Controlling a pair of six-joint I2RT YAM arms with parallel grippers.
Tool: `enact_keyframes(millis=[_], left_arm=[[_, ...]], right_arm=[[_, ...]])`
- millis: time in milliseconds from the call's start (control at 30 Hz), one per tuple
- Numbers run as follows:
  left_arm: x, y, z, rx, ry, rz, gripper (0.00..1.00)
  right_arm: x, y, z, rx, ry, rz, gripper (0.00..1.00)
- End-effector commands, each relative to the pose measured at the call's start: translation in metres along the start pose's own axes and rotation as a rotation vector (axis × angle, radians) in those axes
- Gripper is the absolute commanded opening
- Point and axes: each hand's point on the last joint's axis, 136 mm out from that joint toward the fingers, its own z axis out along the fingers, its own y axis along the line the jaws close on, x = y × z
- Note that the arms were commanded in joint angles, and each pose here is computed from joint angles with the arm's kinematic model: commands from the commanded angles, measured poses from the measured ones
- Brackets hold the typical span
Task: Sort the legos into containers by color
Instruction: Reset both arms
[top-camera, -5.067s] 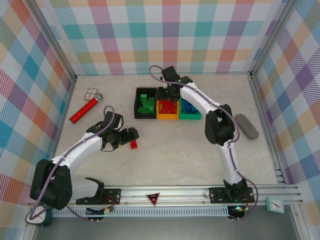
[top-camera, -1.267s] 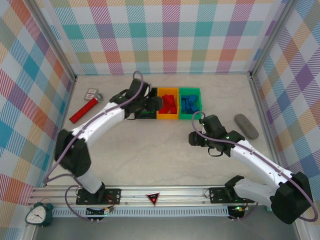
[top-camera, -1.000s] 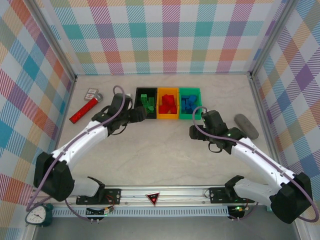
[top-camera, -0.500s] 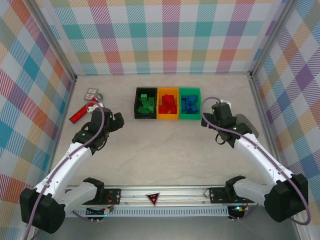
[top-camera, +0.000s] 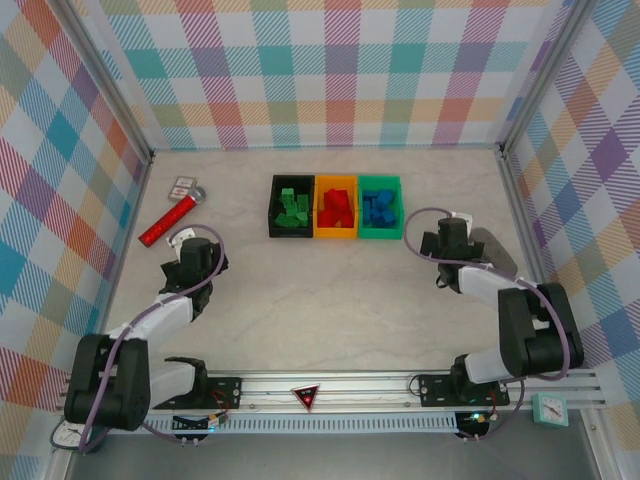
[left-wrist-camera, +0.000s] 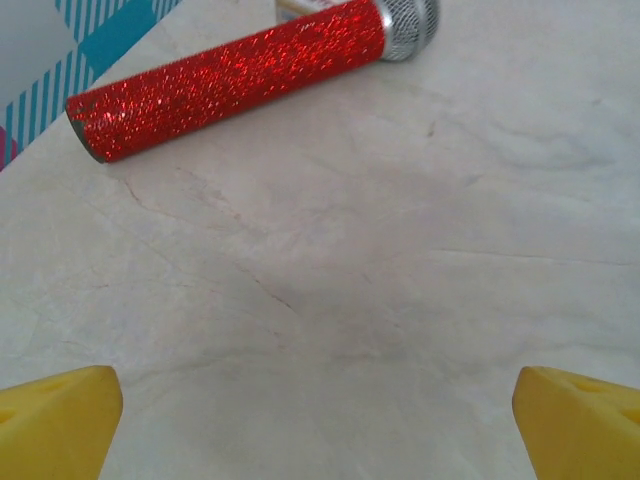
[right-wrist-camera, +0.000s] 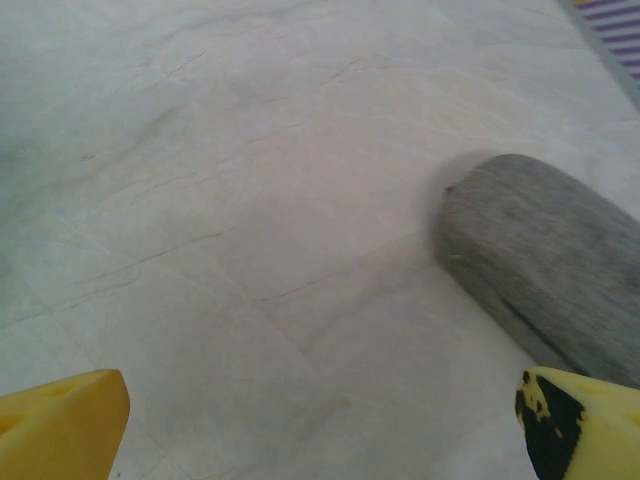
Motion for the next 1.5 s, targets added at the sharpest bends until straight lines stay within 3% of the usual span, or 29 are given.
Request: enact_keyframes(millis=[0, 33, 300, 533, 700, 1467], left_arm=[[-0.036, -0.011, 0.007, 0.106, -0.194, -0.071, 1.00], [-0.037, -0.013, 0.009, 0.125, -0.196, -0.076, 1.00], [-0.037, -0.034, 0.025, 0.222, -0.249, -0.031, 1.00], [-0.022, -0.061, 0.033, 0.364, -0.249, 0.045, 1.00], [-0.015, -0.090, 0.036, 0.441, -0.140, 0.167, 1.00], [-0.016, -0.090, 0.036, 0.440, -0.148, 0.164, 1.00]], right_arm=[[-0.048, 0.016, -0.005, -0.085, -0.232, -0.047, 0.99], [-0.053, 0.018, -0.006, -0.102, -0.281, -0.050, 0.99], [-0.046, 0.027, -0.002, -0.222, -0.282, -0.045, 0.99], [-0.036, 0.043, -0.005, -0.416, -0.315, -0.062, 0.99], [-0.034, 0.040, -0.002, -0.415, -0.282, -0.047, 0.99], [-0.035, 0.040, -0.002, -0.417, -0.284, -0.046, 0.99]])
